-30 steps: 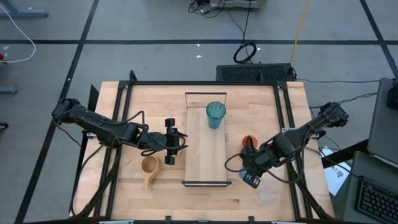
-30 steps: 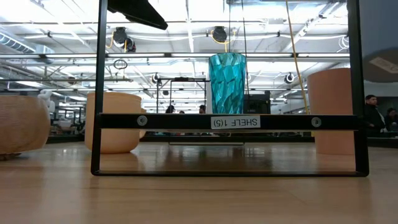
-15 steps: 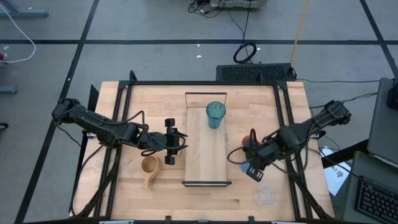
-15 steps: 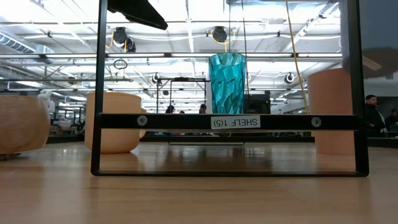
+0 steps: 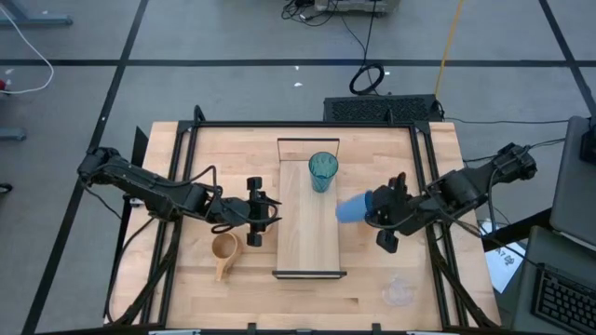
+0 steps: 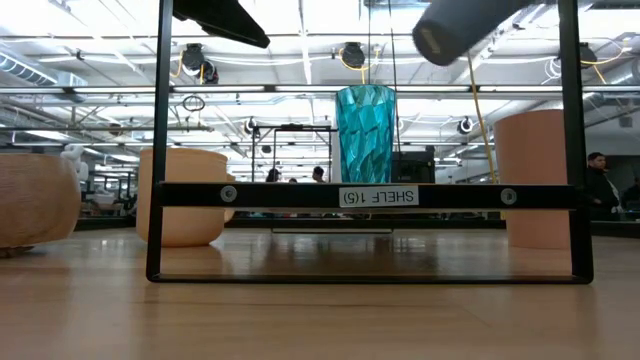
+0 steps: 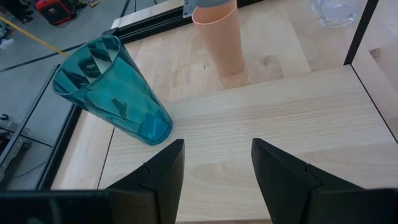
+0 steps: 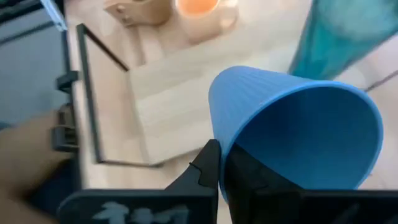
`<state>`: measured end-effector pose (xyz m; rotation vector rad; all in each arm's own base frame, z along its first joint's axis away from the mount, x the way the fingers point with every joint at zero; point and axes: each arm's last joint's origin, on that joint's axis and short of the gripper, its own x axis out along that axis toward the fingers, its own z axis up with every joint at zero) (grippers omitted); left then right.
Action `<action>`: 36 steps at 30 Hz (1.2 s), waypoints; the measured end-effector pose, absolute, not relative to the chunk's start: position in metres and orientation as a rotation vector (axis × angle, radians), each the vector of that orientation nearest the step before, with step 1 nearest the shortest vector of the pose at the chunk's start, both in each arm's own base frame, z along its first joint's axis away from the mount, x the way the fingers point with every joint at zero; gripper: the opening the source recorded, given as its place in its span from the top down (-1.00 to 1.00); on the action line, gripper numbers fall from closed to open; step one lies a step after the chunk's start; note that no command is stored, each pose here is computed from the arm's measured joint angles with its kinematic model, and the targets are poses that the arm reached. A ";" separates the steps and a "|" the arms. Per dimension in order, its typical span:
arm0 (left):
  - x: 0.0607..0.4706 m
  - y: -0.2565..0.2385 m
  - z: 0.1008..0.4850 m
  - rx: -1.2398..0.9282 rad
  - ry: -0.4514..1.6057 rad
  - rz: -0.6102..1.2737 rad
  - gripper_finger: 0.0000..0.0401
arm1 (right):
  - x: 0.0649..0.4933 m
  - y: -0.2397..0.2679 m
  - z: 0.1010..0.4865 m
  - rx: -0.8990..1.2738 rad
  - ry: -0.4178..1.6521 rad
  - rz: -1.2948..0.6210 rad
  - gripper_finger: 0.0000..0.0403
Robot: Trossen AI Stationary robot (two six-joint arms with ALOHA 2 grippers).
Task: Stack small to large cups/mugs on shelf
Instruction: Put the blue cup on the shelf
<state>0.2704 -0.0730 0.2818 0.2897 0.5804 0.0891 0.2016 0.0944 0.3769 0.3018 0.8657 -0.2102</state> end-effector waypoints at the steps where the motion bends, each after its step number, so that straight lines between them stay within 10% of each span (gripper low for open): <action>1: 0.270 -0.073 0.282 0.290 0.580 0.089 0.06 | 0.202 0.094 0.377 0.257 0.853 -0.210 1.00; 36: 0.270 -0.073 0.282 0.281 0.581 0.088 0.06 | 0.219 0.083 0.393 -1.170 0.712 0.064 1.00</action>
